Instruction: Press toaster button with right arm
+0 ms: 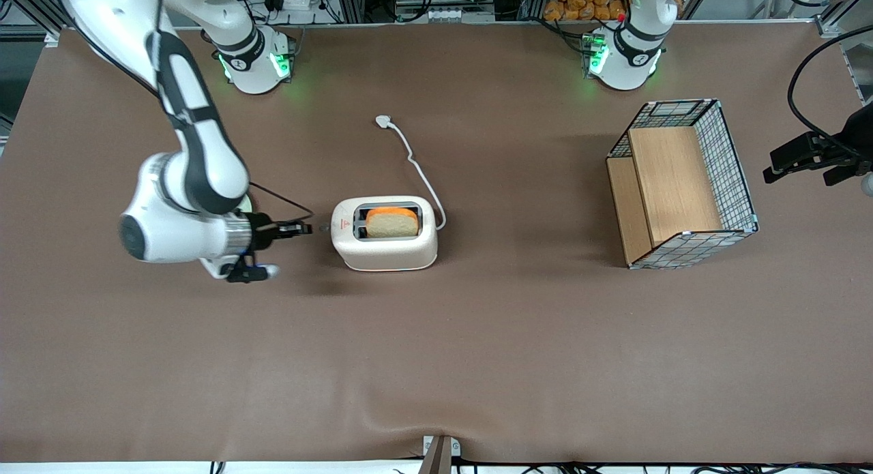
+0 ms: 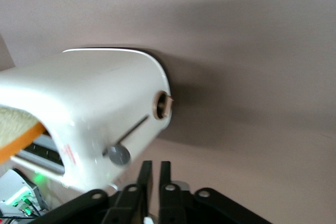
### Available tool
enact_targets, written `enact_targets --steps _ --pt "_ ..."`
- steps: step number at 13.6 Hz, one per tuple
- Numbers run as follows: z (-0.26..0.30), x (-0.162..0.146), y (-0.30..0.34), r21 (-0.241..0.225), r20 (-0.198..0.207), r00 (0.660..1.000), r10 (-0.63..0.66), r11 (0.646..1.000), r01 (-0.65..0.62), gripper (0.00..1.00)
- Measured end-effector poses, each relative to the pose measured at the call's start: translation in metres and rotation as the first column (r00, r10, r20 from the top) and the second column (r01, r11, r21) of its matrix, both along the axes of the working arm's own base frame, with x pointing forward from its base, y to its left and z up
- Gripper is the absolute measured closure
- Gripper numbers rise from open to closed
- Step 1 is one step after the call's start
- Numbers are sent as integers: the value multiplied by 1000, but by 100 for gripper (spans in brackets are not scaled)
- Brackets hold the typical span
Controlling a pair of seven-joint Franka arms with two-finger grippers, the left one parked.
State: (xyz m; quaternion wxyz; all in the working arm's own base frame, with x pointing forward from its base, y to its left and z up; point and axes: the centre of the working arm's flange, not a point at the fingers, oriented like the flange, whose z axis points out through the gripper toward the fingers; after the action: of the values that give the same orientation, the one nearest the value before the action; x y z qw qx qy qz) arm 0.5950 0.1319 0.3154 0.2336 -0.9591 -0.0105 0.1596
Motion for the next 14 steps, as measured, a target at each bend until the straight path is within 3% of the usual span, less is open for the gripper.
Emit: enact_targets --steps 2,6,8,11,14 --pt "30 -1 -30 -35 23 1000 10 999 -9 62" --pt "90 -10 -74 -155 87 994 66 986 -52 17" --pt "118 -16 -100 -223 117 990 83 973 -55 0" --pt "165 -31 -127 -321 164 978 127 945 -68 0" --pt "212 -51 -142 -368 207 967 151 928 -66 0"
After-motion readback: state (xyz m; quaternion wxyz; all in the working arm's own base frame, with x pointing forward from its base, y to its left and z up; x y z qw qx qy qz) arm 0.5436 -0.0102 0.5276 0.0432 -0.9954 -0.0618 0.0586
